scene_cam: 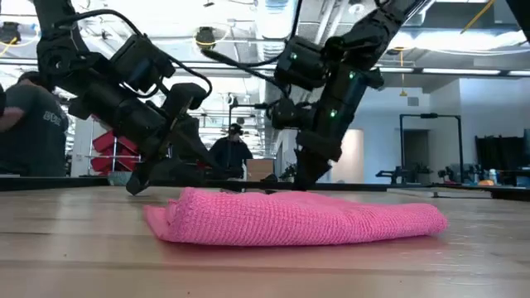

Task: Apply microfiber cloth
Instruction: Spray the front of the pink phone using the spray bottle

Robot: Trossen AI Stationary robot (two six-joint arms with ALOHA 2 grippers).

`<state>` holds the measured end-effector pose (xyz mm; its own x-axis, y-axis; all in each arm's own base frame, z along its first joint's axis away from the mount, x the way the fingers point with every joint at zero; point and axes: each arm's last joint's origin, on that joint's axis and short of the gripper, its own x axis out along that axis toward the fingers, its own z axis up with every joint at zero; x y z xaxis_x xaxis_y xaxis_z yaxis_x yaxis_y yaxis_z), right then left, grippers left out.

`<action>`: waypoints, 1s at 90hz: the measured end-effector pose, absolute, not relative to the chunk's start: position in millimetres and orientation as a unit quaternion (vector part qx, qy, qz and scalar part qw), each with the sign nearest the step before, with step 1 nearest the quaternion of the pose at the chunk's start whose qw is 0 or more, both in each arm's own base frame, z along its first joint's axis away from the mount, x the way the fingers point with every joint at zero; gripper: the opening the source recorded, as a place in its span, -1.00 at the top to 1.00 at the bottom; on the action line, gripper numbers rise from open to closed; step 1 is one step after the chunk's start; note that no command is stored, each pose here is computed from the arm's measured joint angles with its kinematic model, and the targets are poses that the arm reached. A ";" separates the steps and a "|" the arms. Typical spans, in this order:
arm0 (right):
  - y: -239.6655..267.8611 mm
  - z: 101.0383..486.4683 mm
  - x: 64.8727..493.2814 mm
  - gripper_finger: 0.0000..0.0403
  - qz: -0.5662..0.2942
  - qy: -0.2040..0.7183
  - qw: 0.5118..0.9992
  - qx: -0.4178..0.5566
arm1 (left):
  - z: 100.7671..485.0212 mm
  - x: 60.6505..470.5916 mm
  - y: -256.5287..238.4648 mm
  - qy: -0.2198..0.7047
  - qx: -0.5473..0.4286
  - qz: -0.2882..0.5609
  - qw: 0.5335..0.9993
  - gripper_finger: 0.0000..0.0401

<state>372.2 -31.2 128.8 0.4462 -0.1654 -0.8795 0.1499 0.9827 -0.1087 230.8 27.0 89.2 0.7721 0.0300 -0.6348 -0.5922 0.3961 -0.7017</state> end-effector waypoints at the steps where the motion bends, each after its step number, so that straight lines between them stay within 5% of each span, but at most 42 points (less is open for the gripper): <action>1: -30.8 128.1 372.5 1.00 -0.092 0.518 0.850 -0.008 | 89.2 230.8 27.3 0.274 -0.514 0.196 0.789 0.29; 40: -25.2 128.4 373.8 1.00 -0.087 0.513 0.854 -0.013 | 89.0 229.6 35.8 0.269 -0.536 0.211 0.772 0.11; 69: -10.1 135.7 383.7 1.00 -0.064 0.472 0.879 -0.016 | 91.7 234.1 39.5 0.248 -0.591 0.247 0.726 0.10; 90: -8.4 135.7 383.7 1.00 -0.063 0.472 0.879 -0.017 | 90.3 236.9 31.8 0.320 -0.631 0.247 0.662 0.10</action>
